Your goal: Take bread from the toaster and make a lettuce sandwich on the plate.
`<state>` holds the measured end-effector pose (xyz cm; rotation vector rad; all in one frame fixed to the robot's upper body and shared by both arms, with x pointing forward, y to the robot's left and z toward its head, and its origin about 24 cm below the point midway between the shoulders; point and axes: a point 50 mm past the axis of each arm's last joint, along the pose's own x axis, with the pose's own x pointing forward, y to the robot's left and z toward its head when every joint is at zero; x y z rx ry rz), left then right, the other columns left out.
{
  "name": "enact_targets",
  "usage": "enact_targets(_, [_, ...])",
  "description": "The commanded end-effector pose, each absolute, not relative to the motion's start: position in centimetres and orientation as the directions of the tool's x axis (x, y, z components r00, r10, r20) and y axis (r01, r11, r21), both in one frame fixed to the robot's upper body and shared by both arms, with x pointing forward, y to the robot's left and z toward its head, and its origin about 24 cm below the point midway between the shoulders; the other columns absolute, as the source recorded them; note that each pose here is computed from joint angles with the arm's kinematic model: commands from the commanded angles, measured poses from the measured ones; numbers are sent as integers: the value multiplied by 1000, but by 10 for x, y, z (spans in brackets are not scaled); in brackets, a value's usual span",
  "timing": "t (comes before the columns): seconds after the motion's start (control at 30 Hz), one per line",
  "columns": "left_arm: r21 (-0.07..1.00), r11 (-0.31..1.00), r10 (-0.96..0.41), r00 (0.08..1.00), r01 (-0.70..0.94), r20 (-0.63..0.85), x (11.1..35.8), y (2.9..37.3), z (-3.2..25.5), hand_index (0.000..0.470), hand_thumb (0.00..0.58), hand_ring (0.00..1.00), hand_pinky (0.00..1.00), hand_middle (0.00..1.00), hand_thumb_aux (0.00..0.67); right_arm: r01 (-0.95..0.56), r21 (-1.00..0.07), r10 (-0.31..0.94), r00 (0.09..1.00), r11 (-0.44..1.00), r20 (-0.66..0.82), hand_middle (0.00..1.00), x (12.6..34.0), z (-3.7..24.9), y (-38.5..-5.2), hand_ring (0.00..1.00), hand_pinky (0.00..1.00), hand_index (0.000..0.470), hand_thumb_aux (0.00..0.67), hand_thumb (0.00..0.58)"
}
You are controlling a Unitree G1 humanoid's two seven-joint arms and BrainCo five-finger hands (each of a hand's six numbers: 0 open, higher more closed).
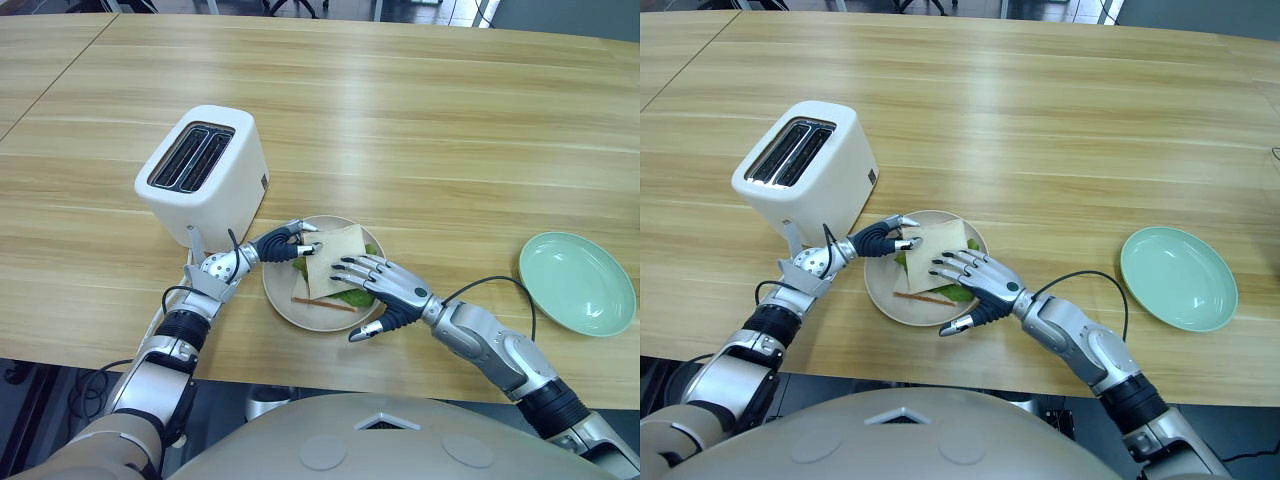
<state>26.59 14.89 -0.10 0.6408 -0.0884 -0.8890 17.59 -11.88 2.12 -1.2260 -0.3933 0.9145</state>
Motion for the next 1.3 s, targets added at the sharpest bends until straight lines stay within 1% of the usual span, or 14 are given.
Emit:
enact_targets(0.03, [593, 324, -696, 610, 737, -378, 252, 153, -31, 0, 0, 1000, 1000, 1000, 0, -503, -860, 762, 525, -81, -379, 0, 162, -1, -123, 0, 0, 0, 0, 0])
enact_targets(0.13, [806, 322, -566, 783, 497, -257, 274, 169, -6, 0, 0, 918, 918, 918, 0, -539, -833, 760, 487, -127, -431, 0, 155, -9, -123, 0, 0, 0, 0, 0])
enact_targets(0.23, [953, 303, -379, 920, 23, 98, 289, 194, 48, 0, 0, 886, 886, 886, 0, -532, -837, 747, 504, -128, -434, 0, 158, -11, -126, 0, 0, 0, 0, 0])
enact_targets(0.3, [914, 312, -298, 887, -259, 353, 280, 205, 88, 0, 0, 886, 886, 886, 0, -499, -862, 741, 546, -87, -391, 0, 164, -5, -128, 0, 0, 0, 0, 0])
enact_targets(0.4, [836, 353, -283, 804, -419, 523, 253, 207, 118, 0, 0, 863, 863, 863, 0, -413, -910, 740, 619, 22, -263, 0, 175, 12, -129, 0, 0, 0, 0, 0])
enact_targets(0.6, [851, 511, -404, 839, -123, 364, 213, 202, 99, 0, 0, 792, 792, 792, 0, -245, -878, 716, 683, 412, 145, 0, 178, 68, -133, 0, 0, 0, 0, 0])
enact_targets(0.63, [855, 518, -452, 843, -19, 292, 205, 202, 90, 0, 0, 796, 796, 796, 0, -248, -849, 701, 689, 466, 184, 122, 176, 75, -136, 122, 122, 231, 336, 436])
enact_targets(0.67, [859, 503, -501, 841, 93, 202, 195, 202, 79, 0, 0, 796, 796, 796, 0, -263, -828, 695, 692, 495, 195, 122, 172, 80, -141, 122, 122, 231, 336, 436])
enact_targets(0.7, [856, 474, -544, 833, 205, 102, 185, 204, 68, 238, 445, 827, 827, 827, 347, -288, -818, 697, 694, 499, 181, 631, 169, 82, -146, 631, 631, 460, 670, 580])
enact_targets(0.73, [856, 429, -583, 812, 288, 19, 175, 207, 59, 404, 571, 831, 831, 831, 589, -318, -815, 707, 691, 484, 151, 965, 166, 80, -151, 965, 965, 460, 670, 580])
enact_targets(0.77, [843, 384, -601, 795, 377, -81, 166, 211, 49, 404, 571, 831, 831, 831, 589, -361, -812, 722, 684, 459, 104, 965, 161, 77, -155, 965, 965, 460, 670, 580])
enact_targets(0.8, [823, 338, -615, 769, 456, -173, 157, 214, 39, 460, 580, 843, 843, 843, 670, -405, -808, 736, 675, 427, 52, 1000, 156, 72, -159, 1000, 1000, 460, 670, 580])
enact_targets(1.07, [693, 104, -608, 597, 713, -523, 129, 221, -3, 460, 580, 839, 839, 839, 670, -696, -693, 841, 479, 190, -251, 1000, 113, 32, -150, 1000, 1000, 460, 670, 580])
enact_targets(1.3, [735, 83, -653, 594, 673, -470, 162, 187, -13, 460, 580, 835, 835, 835, 670, -613, -773, 777, 564, 166, -281, 1000, 145, 10, -137, 1000, 1000, 460, 670, 580])
